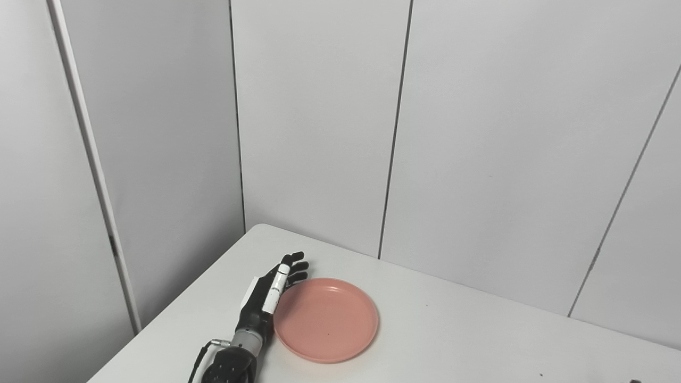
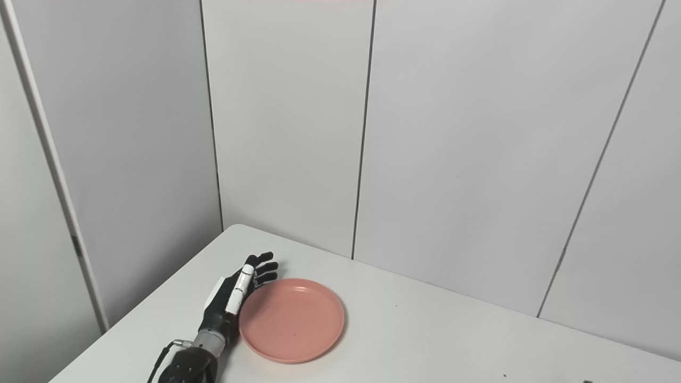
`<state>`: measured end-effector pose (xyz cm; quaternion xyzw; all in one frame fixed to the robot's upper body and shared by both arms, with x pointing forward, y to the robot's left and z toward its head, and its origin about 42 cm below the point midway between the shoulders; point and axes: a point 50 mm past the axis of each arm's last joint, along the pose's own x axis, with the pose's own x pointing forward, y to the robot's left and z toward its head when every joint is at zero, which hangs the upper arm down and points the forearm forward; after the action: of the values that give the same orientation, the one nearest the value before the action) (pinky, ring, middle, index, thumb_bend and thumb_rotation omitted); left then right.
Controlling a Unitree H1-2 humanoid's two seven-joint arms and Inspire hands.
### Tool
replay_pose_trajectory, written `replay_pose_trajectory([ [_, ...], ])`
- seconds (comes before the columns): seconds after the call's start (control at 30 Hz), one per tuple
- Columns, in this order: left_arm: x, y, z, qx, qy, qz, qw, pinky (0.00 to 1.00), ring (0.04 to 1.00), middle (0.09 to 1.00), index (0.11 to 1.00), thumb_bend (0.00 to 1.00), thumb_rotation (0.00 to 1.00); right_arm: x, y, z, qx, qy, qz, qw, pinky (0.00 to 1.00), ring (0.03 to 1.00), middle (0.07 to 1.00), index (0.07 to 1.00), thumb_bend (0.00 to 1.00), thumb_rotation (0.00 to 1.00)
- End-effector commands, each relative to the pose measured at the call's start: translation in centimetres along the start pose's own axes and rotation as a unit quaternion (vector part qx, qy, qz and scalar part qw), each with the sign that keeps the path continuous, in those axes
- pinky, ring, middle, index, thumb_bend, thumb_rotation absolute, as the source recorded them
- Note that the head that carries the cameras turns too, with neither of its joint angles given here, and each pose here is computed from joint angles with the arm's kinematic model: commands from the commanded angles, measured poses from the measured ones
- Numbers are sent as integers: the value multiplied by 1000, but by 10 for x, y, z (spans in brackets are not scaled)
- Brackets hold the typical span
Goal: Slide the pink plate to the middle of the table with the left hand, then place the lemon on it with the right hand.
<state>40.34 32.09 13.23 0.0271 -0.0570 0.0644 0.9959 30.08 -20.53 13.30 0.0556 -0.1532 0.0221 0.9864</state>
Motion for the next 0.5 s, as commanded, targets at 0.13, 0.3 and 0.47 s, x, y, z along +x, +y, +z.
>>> replay_pose_trajectory([
  [0.13, 1, -16, 6, 28, -3, -23, 999, 812, 827, 832, 823, 631, 1000, -2, 0, 6, 3, -16, 2, 1000, 1000, 1000, 1000, 1000, 683, 986],
  [0.3, 2, -21, 14, 52, -2, -39, 998, 805, 831, 834, 824, 603, 1000, -1, 1, 8, -5, -15, 5, 1000, 1000, 1000, 1000, 1000, 710, 995],
  [0.47, 1, -28, 21, 62, -1, -50, 997, 812, 837, 835, 821, 610, 1000, -1, 2, 9, -10, -10, 2, 1000, 1000, 1000, 1000, 1000, 734, 986],
])
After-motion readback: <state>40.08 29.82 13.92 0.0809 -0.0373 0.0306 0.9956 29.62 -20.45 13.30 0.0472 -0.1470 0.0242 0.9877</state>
